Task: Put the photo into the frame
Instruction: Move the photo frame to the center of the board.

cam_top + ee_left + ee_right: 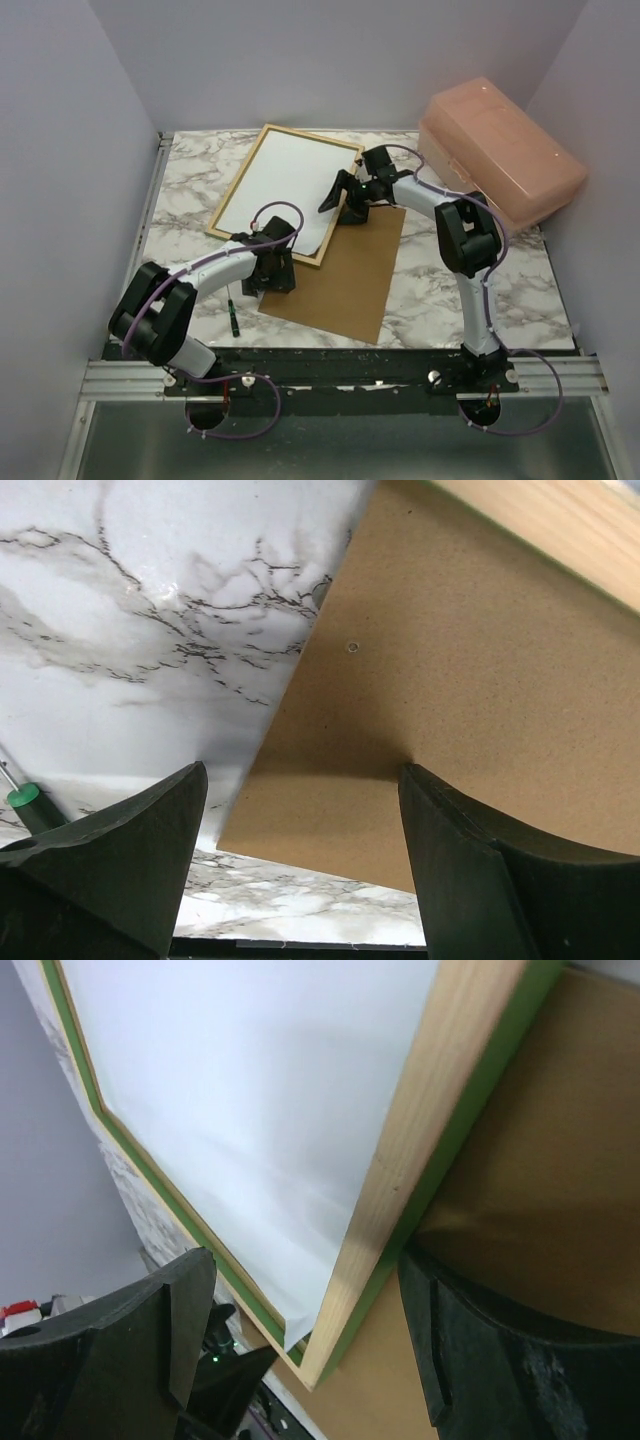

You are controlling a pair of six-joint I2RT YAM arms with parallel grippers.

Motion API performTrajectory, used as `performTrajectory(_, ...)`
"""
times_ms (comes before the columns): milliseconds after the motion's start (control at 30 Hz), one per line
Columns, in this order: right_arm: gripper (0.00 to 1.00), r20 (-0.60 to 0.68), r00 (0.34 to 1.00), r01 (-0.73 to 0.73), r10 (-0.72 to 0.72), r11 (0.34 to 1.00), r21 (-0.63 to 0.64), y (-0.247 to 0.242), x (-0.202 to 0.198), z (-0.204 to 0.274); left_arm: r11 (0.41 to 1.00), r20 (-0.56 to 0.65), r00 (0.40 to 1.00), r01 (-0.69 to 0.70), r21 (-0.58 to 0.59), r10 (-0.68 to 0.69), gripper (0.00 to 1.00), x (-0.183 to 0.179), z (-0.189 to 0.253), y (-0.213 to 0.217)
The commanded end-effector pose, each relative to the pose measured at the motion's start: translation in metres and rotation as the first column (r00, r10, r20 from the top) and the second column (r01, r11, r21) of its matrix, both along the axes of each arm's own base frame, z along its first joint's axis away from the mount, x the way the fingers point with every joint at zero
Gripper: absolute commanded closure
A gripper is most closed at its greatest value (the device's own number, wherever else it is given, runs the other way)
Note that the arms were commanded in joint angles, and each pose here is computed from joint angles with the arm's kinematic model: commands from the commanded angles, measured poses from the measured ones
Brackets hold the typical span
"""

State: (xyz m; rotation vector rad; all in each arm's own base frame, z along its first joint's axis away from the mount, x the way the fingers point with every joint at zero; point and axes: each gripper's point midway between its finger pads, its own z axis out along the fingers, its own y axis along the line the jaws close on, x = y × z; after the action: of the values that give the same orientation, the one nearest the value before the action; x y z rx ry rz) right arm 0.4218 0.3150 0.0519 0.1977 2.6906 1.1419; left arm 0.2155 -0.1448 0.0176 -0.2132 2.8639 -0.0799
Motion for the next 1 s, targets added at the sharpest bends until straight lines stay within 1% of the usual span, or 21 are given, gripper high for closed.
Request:
performTrajectory(0, 0.2, -0.01, 0.995, -0.098, 0.099, 0.994, 0.054, 0.061, -0.009, -0.003, 0.996, -0.068, 0.997, 0.033, -0.079, -0.038, 0.24, -0.018, -0.021, -0.022)
performTrajectory(200, 0.19, 0.009, 0.984, -0.177, 0.177, 0.978, 0.11, 0.11, -0.009, 0.001, 0.994, -0.068, 0.996, 0.043, -0.097, -0.05, 0.24, -0.025, -0.024, -0.027)
performTrajectory(300, 0.18, 0.036, 0.978, -0.206, 0.203, 0.97, 0.132, 0.113, -0.017, 0.014, 0.992, -0.04, 0.998, 0.048, -0.118, -0.053, 0.24, -0.023, -0.02, -0.03)
performTrajectory(367, 0.17, 0.058, 0.978, -0.204, 0.199, 0.973, 0.108, 0.102, -0.025, 0.02, 0.983, -0.019, 0.998, 0.061, -0.175, -0.065, 0.23, -0.023, -0.013, -0.038)
performTrajectory(400, 0.16, 0.079, 0.978, -0.198, 0.191, 0.976, 0.09, 0.094, -0.029, 0.028, 0.977, 0.001, 0.998, 0.068, -0.204, -0.069, 0.23, -0.021, -0.009, -0.043)
performTrajectory(533, 0.13, 0.07, 0.992, -0.107, 0.108, 0.994, -0.009, 0.042, -0.05, 0.029, 0.952, 0.057, 0.995, 0.097, -0.289, -0.084, 0.23, -0.017, 0.006, -0.055)
performTrajectory(667, 0.12, 0.042, 0.999, 0.025, -0.022, 0.996, -0.084, -0.032, -0.073, 0.025, 0.943, 0.072, 0.994, 0.105, -0.317, -0.087, 0.22, -0.015, 0.01, -0.059)
performTrajectory(767, 0.12, 0.022, 0.994, 0.107, -0.105, 0.984, -0.14, -0.085, -0.096, 0.017, 0.948, 0.081, 0.994, 0.089, -0.306, -0.067, 0.18, -0.012, 0.009, -0.052)
performTrajectory(833, 0.11, 0.013, 0.99, 0.139, -0.139, 0.971, -0.195, -0.113, -0.112, 0.01, 0.948, 0.082, 0.995, 0.074, -0.309, -0.051, 0.15, -0.008, 0.008, -0.048)
performTrajectory(967, 0.1, -0.002, 0.983, 0.175, -0.186, 0.926, -0.336, -0.155, -0.139, -0.01, 0.943, 0.076, 0.996, 0.066, -0.325, -0.043, 0.14, -0.006, 0.006, -0.045)
